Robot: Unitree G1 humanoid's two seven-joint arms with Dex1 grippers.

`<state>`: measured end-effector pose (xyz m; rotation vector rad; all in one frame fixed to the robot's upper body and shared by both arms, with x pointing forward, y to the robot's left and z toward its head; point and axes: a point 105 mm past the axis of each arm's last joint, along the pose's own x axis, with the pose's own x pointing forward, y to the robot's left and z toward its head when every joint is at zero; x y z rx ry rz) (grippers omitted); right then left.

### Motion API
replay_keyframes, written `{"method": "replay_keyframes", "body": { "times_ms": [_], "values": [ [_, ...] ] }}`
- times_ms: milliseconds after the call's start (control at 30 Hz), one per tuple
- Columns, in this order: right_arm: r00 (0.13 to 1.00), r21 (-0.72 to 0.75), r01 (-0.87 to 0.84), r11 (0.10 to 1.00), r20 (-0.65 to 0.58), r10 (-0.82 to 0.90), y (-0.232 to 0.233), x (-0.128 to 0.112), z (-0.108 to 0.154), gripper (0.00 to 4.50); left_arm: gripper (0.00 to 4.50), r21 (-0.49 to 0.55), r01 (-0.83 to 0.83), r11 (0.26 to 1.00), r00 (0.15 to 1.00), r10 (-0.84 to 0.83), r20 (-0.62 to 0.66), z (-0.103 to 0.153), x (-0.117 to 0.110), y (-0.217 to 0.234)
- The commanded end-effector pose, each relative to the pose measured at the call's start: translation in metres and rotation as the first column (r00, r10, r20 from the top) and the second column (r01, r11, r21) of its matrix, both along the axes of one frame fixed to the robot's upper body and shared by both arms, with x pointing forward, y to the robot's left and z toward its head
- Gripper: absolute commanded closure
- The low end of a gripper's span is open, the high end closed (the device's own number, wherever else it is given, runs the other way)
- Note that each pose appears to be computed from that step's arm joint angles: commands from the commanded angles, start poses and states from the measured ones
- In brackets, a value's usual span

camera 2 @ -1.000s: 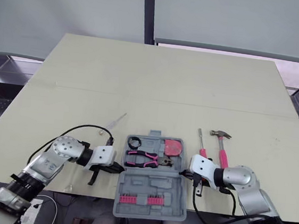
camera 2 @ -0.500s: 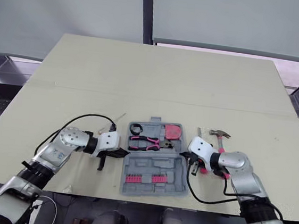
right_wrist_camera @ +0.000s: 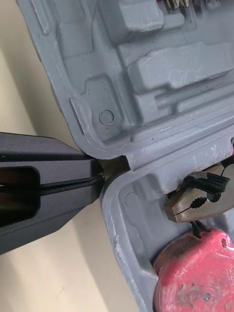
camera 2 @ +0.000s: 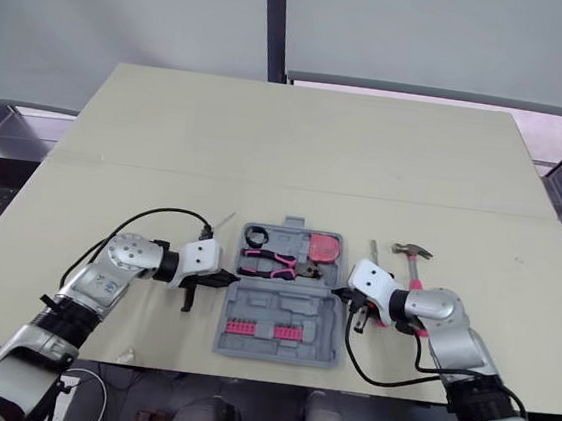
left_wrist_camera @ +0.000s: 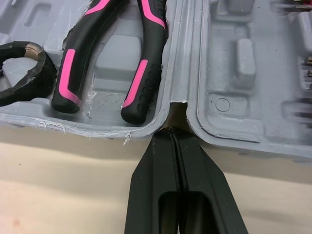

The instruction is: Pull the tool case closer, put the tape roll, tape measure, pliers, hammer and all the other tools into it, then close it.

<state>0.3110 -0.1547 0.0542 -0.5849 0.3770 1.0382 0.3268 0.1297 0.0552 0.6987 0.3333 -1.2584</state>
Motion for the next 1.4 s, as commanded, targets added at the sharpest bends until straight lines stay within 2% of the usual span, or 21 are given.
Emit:
{"method": "replay_keyframes", "body": {
  "times_ms": [33, 767, 1400],
  "values": [
    [0.998, 0.022, -0.035, 0.999, 0.044, 0.034, 0.0085, -0.0015, 0.0110, 4.50, 4.46, 0.005, -0.010, 1.000, 1.000, 0.010, 0.017, 0.0020, 0.0038, 0.0021],
    [0.998, 0.000, -0.017, 1.000, 0.062, 0.017, 0.0048, 0.0004, 0.0079, 4.50, 4.46, 0.026, -0.024, 0.999, 0.998, 0.023, 0.050, 0.0007, 0.0090, 0.0027],
    [0.998, -0.008, -0.011, 1.000, 0.067, 0.011, 0.0028, 0.0021, 0.0080, 4.50, 4.46, 0.014, -0.018, 1.000, 1.000, 0.018, 0.021, -0.0015, 0.0005, 0.0005]
  ]
}}
